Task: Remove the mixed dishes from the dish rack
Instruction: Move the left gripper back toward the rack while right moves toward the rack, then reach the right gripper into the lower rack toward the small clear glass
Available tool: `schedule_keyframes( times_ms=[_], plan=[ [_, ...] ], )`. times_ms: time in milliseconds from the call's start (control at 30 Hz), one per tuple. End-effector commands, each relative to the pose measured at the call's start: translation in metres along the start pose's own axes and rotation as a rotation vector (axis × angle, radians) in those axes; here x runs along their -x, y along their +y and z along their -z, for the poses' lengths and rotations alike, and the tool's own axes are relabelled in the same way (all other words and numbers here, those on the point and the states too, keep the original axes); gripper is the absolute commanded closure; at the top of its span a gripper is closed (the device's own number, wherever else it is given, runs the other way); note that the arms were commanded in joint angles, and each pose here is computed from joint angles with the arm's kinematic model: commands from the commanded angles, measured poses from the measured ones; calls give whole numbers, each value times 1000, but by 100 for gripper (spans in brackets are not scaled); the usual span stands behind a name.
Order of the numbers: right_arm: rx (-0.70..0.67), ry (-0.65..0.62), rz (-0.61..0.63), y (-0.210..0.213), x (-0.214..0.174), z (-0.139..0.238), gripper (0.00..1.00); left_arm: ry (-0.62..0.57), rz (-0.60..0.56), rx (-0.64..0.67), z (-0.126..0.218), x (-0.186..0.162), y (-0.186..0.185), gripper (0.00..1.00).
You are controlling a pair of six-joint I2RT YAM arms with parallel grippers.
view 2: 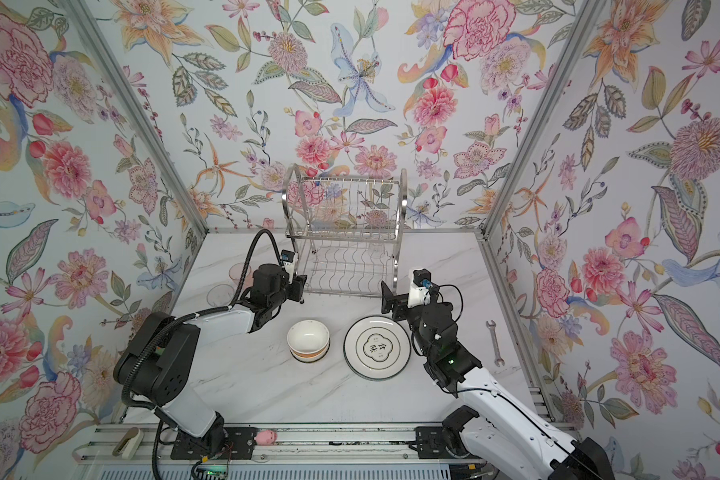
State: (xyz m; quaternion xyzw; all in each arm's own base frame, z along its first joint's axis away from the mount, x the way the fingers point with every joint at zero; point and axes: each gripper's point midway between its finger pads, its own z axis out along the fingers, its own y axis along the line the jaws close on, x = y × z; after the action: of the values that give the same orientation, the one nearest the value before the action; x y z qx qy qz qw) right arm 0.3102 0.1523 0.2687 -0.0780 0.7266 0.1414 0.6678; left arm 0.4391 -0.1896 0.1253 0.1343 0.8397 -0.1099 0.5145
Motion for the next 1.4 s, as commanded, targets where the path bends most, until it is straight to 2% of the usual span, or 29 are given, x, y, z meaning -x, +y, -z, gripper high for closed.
schedule_keyframes(
  times_ms=[0, 433, 500, 733, 1100, 1367],
  plan=[
    [6, -14, -5, 4, 11, -3, 1, -39, 42, 12, -2, 6, -10, 60],
    [9, 16, 44, 4, 3, -5, 1, -61, 116, 46, 9, 4, -27, 72],
    [30, 26, 65, 7, -5, -6, 1, -60, 132, 75, 11, 1, -27, 75],
    [119, -5, 146, 28, -38, -11, 1, -29, 191, 91, 10, -15, -33, 76],
    [94, -125, 213, 45, -55, -52, 1, -38, 206, 69, 14, -16, -38, 78],
    [43, -133, 235, 43, -65, -86, 1, -55, 204, 51, 16, -13, -40, 82]
  ],
)
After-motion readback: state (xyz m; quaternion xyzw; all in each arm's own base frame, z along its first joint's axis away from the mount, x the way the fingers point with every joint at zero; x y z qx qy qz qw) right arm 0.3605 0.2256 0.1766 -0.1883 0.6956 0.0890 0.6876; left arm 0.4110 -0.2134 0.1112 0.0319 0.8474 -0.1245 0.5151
